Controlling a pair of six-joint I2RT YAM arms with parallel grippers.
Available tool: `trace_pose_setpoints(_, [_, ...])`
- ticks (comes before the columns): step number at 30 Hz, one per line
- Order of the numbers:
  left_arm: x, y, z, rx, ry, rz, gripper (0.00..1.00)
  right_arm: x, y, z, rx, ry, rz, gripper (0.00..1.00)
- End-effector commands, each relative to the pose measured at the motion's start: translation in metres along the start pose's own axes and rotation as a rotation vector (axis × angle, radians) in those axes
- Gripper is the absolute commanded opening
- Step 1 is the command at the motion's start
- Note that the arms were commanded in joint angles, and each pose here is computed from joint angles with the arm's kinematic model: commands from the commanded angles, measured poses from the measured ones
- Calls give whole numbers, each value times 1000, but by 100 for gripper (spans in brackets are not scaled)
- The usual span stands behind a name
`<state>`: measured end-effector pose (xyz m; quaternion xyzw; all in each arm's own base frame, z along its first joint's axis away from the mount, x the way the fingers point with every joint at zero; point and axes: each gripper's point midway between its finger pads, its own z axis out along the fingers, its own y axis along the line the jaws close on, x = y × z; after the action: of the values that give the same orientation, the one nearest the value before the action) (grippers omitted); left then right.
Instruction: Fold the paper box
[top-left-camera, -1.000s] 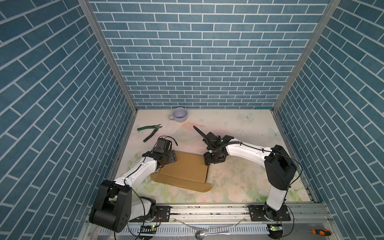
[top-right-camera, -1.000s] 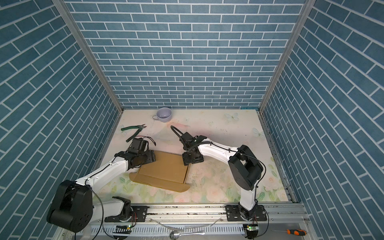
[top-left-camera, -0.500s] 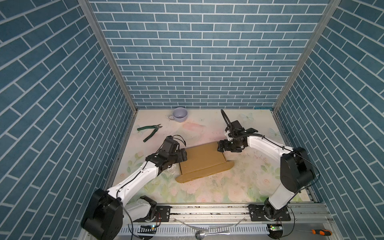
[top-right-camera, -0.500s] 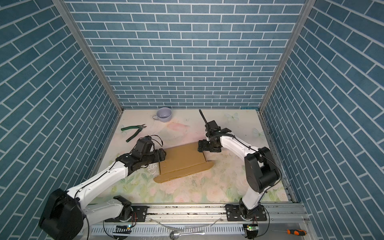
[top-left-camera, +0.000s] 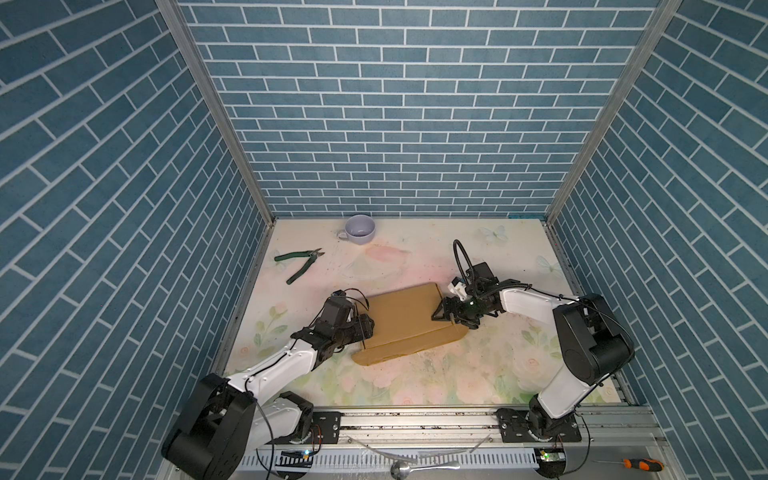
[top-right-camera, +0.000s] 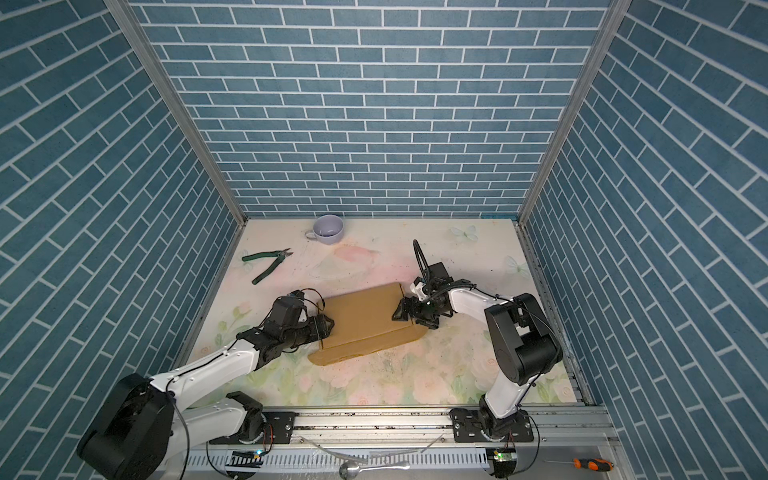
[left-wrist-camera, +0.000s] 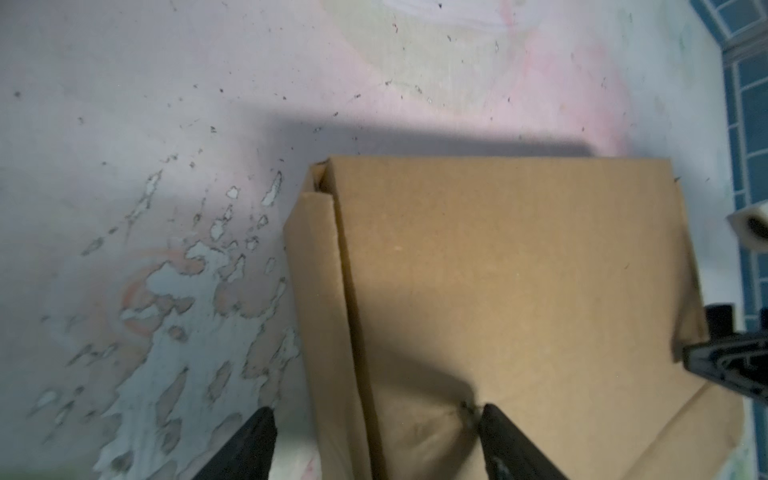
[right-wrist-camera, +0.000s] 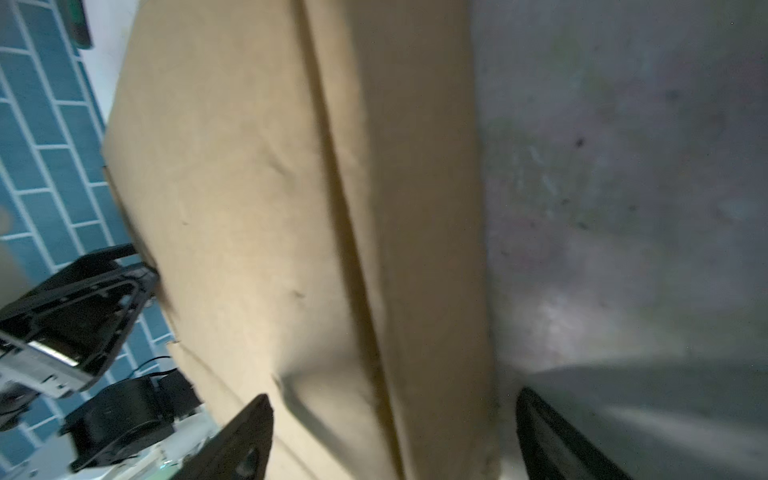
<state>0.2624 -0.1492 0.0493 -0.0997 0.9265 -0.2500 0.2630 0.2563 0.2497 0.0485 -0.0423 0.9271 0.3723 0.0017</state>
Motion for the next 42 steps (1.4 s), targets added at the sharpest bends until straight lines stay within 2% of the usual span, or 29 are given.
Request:
trace_pose_setpoints(1, [21,34,11,-48,68,-93,59,10,21,5,-148,26,94,90])
trace_pose_setpoints(4, [33,60,11,-90,97,-182,45,18,23,-2,-155,21,111,92])
trace_pose_setpoints(11, [42,86,11,-138,115,-260,40,26,17,8,-214,17,182,96])
trace_pose_setpoints(14, [45,87,13,-137,142,-274,37,20,14,11,-209,-14,168,97])
trace_pose_setpoints(23, [45,89,15,-148,164,-265,36,-5,1,28,-166,-60,127,98])
trace_pose_setpoints(30, [45,89,16,-150,167,-262,36,-19,14,30,-234,-98,51,97])
trace_pose_setpoints(33, [45,89,17,-153,169,-263,36,-30,26,27,-284,-146,45,92])
trace_pose_setpoints(39, [43,88,14,-153,159,-250,39,-43,41,21,-380,-229,151,69])
trace_pose_setpoints(42, [31,75,7,-94,111,-247,48,-46,42,19,-407,-256,215,59])
